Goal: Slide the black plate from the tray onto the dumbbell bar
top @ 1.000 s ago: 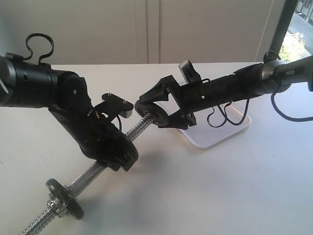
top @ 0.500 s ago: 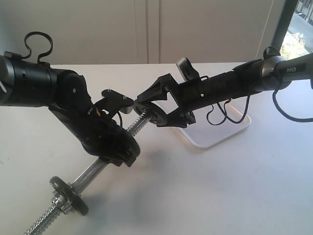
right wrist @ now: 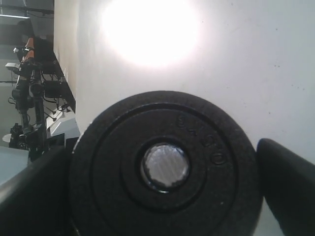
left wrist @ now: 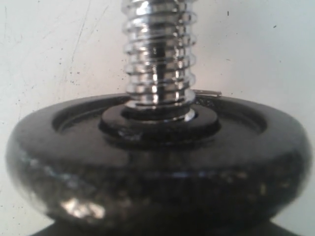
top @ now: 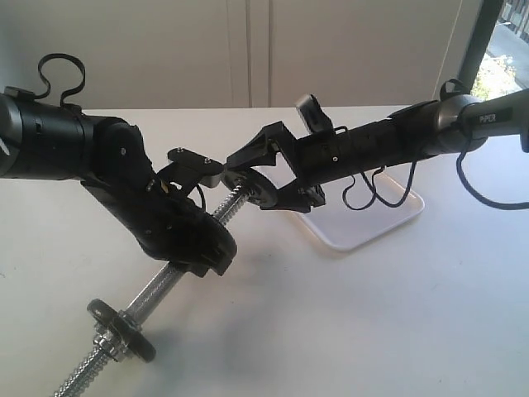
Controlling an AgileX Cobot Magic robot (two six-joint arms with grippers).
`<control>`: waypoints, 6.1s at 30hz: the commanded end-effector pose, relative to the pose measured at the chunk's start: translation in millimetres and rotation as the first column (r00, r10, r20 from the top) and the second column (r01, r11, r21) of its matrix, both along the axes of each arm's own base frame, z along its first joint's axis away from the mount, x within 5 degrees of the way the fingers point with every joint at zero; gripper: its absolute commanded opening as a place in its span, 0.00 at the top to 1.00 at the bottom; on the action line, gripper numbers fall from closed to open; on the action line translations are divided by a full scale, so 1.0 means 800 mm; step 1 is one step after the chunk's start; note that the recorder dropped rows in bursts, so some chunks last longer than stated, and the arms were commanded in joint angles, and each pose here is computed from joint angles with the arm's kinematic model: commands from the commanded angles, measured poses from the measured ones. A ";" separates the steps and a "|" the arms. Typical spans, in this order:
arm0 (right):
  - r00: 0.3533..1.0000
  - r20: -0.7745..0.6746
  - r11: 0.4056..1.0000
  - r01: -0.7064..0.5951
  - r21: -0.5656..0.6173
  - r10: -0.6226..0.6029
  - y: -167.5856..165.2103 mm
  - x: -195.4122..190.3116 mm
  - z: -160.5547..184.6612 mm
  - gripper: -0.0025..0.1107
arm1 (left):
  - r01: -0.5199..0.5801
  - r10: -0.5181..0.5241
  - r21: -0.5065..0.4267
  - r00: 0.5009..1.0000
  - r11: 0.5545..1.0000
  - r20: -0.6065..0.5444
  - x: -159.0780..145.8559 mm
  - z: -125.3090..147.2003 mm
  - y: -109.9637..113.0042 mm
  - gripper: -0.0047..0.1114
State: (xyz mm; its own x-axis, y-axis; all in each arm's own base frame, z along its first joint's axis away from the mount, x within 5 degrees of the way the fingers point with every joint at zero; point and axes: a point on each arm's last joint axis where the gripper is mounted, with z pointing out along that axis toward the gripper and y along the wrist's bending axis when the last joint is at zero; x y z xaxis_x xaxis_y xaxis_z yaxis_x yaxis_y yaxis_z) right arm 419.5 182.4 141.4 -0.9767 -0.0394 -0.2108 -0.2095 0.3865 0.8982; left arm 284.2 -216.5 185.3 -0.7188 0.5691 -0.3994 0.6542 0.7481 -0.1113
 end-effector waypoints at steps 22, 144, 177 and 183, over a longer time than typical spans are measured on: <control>0.996 -0.009 0.979 -0.086 0.187 0.090 0.051 -0.035 0.020 0.98 | -0.057 0.072 -0.133 0.991 0.989 0.117 0.009 0.031 -0.010 0.96; 0.993 -0.042 0.986 0.116 0.122 -0.112 -0.079 0.004 0.003 0.05 | -0.052 0.057 -0.086 0.997 0.995 0.056 0.011 0.005 -0.012 0.36; 0.987 0.141 0.992 0.057 0.111 -0.073 -0.080 -0.006 0.066 0.97 | -0.015 0.018 -0.062 0.998 0.998 0.059 -0.003 0.036 -0.001 0.96; 0.973 0.228 0.998 0.015 0.062 -0.029 -0.082 -0.020 0.107 0.97 | -0.006 0.015 -0.092 0.995 0.996 0.094 -0.012 0.065 0.005 0.96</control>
State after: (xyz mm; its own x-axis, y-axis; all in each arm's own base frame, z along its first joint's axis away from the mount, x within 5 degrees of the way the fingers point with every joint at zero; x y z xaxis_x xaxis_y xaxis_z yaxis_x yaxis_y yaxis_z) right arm 409.8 118.5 206.6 -0.9267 0.0238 -0.3751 -0.3459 0.3361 0.8760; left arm 281.4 -215.0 221.0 -0.6853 0.5323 -0.4971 0.6566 0.7468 -0.1056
